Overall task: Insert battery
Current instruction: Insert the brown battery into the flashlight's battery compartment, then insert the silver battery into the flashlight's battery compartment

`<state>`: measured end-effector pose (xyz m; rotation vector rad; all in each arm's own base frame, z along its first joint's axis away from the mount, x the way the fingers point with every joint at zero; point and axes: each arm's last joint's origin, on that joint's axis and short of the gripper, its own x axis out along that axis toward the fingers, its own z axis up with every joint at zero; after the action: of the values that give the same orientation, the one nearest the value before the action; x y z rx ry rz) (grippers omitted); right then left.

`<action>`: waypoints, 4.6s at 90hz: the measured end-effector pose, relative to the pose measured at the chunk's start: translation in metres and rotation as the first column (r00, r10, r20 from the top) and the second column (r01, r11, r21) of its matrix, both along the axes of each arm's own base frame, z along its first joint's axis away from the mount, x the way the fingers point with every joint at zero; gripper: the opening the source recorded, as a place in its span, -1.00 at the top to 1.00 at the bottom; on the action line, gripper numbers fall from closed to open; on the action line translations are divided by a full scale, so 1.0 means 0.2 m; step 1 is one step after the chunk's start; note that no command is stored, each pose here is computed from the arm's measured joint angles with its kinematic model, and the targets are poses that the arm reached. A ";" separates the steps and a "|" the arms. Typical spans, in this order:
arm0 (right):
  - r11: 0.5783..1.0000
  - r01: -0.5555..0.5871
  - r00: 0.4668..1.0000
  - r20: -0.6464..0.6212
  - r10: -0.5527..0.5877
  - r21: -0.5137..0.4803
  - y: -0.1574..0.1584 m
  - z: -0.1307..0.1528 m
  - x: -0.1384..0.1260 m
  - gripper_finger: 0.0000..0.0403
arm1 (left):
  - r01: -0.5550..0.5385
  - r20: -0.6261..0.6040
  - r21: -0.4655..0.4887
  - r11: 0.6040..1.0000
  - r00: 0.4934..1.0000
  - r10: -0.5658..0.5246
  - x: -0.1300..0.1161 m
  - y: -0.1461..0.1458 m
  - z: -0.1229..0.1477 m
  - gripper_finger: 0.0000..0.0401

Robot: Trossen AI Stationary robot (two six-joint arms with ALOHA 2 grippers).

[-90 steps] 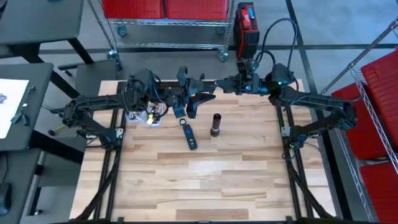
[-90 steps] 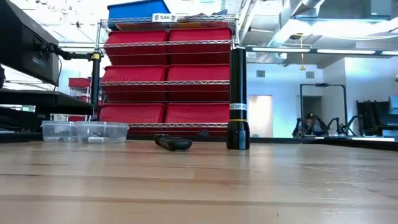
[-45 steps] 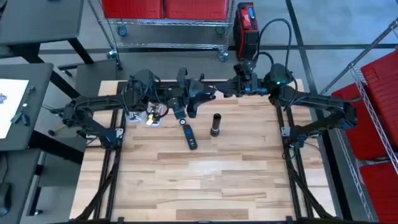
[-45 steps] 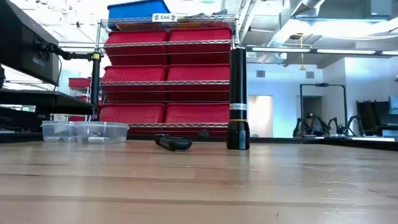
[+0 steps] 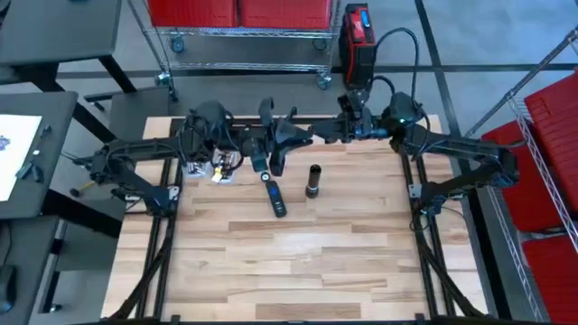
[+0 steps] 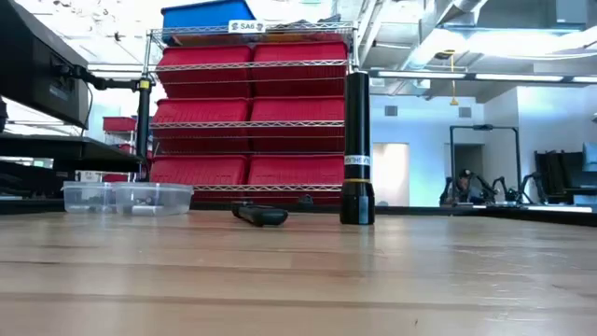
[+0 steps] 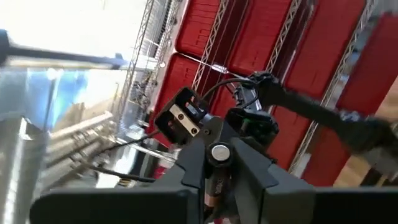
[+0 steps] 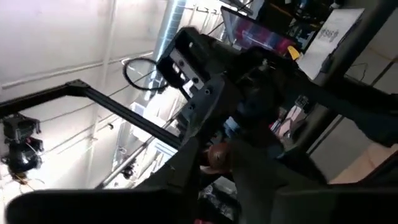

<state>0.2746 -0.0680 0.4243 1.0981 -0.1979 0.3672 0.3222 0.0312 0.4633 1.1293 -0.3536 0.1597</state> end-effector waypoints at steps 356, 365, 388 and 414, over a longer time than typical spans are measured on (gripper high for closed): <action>0.754 -0.133 0.640 -0.637 -0.430 -0.643 -0.06 -0.44 -0.40 -0.12 | -0.898 -0.970 -0.029 -0.438 0.132 -0.206 -0.47 0.60 -1.12 0.36; 0.760 -0.133 0.634 -0.644 -0.428 -0.636 -0.06 -0.45 -0.40 -0.12 | -0.869 -0.966 0.022 -0.495 0.108 -0.233 -0.52 0.59 -1.23 0.36; 0.759 -0.128 0.636 -0.640 -0.431 -0.638 -0.06 -0.44 -0.40 -0.12 | -0.834 -0.967 -0.037 -0.551 0.170 -0.192 -0.56 0.61 -1.40 0.36; 0.767 -0.117 0.638 -0.640 -0.429 -0.631 -0.06 -0.44 -0.40 -0.12 | -0.818 -0.967 -0.084 -0.569 0.205 -0.152 -0.61 0.62 -1.52 0.36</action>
<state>0.1945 -0.0800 0.3363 0.4642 0.5663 -0.2366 0.2000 0.1556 0.1598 -0.6942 1.2822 0.9040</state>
